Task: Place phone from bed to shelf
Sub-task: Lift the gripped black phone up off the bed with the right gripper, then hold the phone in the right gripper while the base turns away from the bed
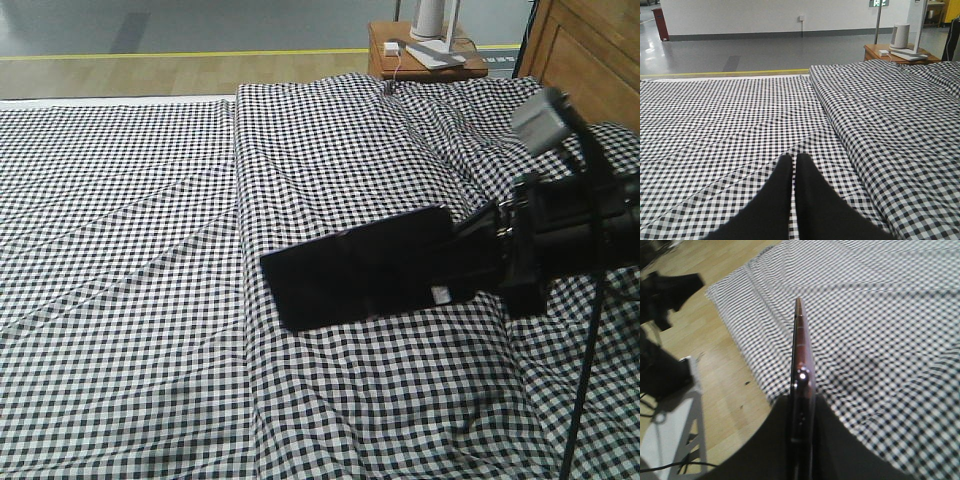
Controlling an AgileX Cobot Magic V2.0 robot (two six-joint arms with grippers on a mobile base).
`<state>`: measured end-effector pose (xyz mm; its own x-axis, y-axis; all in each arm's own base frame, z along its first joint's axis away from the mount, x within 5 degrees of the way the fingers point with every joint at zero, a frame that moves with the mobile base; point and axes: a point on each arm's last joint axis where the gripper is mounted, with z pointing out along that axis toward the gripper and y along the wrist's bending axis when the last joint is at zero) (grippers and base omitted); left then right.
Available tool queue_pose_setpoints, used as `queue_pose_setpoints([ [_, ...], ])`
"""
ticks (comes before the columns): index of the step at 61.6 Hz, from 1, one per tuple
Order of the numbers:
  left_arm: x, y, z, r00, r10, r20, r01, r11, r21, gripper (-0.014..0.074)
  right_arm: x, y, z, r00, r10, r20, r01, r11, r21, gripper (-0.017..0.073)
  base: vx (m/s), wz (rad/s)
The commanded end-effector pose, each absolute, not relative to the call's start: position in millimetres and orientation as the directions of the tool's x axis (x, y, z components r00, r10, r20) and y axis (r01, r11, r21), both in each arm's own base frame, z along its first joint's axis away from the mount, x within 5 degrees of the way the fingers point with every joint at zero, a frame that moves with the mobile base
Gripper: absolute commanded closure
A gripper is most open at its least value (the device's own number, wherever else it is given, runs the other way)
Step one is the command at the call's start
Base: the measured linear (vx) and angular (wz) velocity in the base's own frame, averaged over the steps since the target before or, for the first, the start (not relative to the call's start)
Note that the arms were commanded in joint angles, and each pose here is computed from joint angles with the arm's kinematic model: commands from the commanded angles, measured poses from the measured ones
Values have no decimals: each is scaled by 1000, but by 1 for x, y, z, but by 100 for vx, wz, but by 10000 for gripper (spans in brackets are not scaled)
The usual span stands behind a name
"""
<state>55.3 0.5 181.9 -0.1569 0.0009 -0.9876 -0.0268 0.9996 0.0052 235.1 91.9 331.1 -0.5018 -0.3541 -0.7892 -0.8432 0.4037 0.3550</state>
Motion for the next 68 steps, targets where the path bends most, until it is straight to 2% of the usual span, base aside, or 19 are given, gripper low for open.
queue_pose_setpoints([
  [1, 56, 1, 188, -81, -6, -997, -33, 999, -4, 593, 221, 106, 352, -472, -316, -823, -874, 291, 390, 561, 0, 0],
  [30, 56, 1, 188, -81, -6, -997, -33, 999, -4, 593, 194, 150, 353, -485, -382, -787, -871, 135, 472, 561, 0, 0],
  [68, 56, 1, 188, -81, -6, -997, -33, 999, -4, 593, 186, 151, 362, -466, -358, -809, -882, 113, 458, 561, 0, 0],
])
